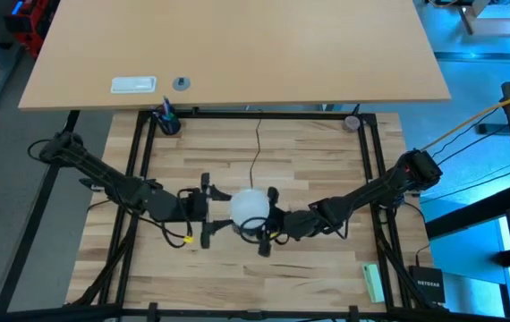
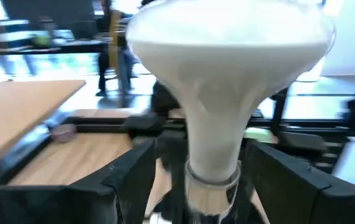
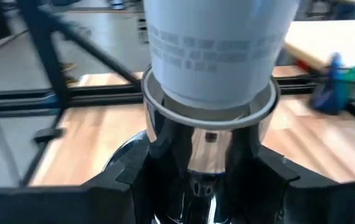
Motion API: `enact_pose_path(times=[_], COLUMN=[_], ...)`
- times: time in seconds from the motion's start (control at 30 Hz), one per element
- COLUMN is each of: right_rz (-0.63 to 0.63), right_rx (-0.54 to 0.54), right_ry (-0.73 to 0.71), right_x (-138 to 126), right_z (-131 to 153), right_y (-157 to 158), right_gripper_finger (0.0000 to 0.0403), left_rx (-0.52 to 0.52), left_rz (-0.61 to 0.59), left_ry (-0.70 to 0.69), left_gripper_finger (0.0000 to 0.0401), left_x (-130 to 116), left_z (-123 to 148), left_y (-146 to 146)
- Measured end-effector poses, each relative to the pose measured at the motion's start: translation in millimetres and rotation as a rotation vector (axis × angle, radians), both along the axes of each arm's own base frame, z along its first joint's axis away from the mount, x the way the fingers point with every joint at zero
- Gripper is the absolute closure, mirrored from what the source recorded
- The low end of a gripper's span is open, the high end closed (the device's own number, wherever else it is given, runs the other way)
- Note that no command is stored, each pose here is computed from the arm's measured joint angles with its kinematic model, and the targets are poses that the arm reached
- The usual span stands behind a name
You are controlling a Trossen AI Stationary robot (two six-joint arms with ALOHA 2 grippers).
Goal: Screw lightbulb
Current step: Remove the lightbulb from the lamp
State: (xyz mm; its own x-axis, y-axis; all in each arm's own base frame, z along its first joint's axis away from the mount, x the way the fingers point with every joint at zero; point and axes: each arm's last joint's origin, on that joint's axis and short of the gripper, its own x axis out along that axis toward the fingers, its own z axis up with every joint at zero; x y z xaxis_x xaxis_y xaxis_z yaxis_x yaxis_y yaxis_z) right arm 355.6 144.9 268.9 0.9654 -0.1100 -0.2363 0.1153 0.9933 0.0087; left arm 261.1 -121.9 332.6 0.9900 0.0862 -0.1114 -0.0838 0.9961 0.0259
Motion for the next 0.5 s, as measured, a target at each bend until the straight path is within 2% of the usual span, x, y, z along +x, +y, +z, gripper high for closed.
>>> enact_pose_path(times=[0.1, 0.27, 0.33, 0.5], right_rz=[0.025, 0.069, 0.079, 0.119], right_rx=[0.010, 0.029, 0.033, 0.038], right_ry=[-0.002, -0.005, 0.009, 0.003], right_x=[2.3, 10.7, 11.8, 12.6], right_z=[-3.2, -13.2, -16.4, -15.5], right_y=[1.9, 2.0, 1.7, 1.9], right_gripper_finger=[0.0224, 0.0224, 0.0224, 0.0224], left_rx=[-0.019, 0.016, 0.011, 0.034], left_rz=[-0.097, -0.139, -0.192, -0.251], left_ry=[0.003, 0.032, 0.031, 0.025], left_gripper_finger=[0.0164, 0.0164, 0.0164, 0.0164], left_x=[3.9, 14.2, 17.2, 22.2], left_z=[-1.4, -11.0, -12.6, -15.6], left_y=[-0.2, -0.2, -0.6, -1.7])
